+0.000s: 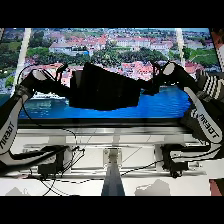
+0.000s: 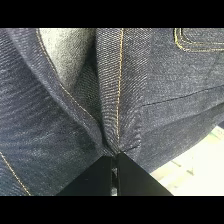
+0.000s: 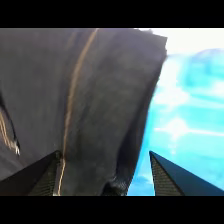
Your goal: Fold the clothes and pants, and hang the long-sleeved shirts on hangers.
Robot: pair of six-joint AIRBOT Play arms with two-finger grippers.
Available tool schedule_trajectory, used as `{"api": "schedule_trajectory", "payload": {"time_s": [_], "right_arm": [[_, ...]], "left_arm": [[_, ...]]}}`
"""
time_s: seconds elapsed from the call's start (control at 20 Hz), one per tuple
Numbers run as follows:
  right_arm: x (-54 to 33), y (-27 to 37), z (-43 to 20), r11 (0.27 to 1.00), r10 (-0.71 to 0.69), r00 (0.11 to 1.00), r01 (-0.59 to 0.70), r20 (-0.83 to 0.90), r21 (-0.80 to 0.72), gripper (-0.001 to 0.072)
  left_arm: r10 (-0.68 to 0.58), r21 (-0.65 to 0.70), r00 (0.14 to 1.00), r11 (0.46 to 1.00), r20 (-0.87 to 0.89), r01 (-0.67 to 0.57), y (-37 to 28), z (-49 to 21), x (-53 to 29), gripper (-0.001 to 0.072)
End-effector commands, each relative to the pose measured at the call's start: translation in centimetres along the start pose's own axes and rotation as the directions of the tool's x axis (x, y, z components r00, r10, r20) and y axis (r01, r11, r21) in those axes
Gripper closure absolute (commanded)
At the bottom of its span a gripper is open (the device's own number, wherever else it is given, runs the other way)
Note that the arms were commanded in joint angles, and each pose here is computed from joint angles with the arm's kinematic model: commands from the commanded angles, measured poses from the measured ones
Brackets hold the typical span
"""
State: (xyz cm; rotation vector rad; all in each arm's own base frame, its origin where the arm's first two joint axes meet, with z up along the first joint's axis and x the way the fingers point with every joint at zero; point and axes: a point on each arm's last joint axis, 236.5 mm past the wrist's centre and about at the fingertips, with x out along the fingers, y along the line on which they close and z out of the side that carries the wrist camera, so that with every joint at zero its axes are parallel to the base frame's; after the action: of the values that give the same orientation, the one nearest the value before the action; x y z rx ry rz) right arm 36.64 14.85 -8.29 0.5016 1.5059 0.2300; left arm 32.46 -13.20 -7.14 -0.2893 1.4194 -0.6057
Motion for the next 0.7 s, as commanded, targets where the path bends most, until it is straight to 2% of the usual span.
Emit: {"api": "schedule_trajectory", "payload": {"time_s": [0.0,0.2,0.35,0.5,0.6,0.65], "right_arm": [[0.3,-0.9,1.1,0.992,0.049,0.999,-0.051,0.014,0.111,0.0082],[2.8,0.9,-0.3,0.980,0.176,0.983,-0.170,-0.053,0.104,0.0088],[3.8,3.3,-0.5,0.956,0.287,0.955,-0.281,-0.070,0.083,0.0147],[3.9,5.5,-0.2,0.936,0.352,0.935,-0.351,-0.048,0.025,0.0158],[4.3,6.5,-0.2,0.934,0.357,0.933,-0.358,-0.039,-0.013,0.0416],[4.5,6.7,0.0,0.936,0.350,0.936,-0.351,-0.024,-0.022,0.0519]], "left_arm": [[-0.003,-0.002,1.000,1.000,-0.001,0.003,0.0,0.0,0.0,0.0693],[-0.001,-0.002,1.000,1.000,0.001,0.001,0.0,0.0,0.1,0.0693],[-0.001,-0.002,1.000,1.000,0.001,0.001,0.0,0.0,0.1,0.0693],[-0.002,-0.006,1.000,1.000,-0.004,0.002,0.1,-0.1,0.2,0.0693],[-0.004,-0.013,1.000,1.000,-0.015,0.004,0.3,-0.2,0.6,0.0693],[-0.006,-0.017,1.000,1.000,-0.022,0.005,0.4,-0.3,0.8,0.0693]]}}
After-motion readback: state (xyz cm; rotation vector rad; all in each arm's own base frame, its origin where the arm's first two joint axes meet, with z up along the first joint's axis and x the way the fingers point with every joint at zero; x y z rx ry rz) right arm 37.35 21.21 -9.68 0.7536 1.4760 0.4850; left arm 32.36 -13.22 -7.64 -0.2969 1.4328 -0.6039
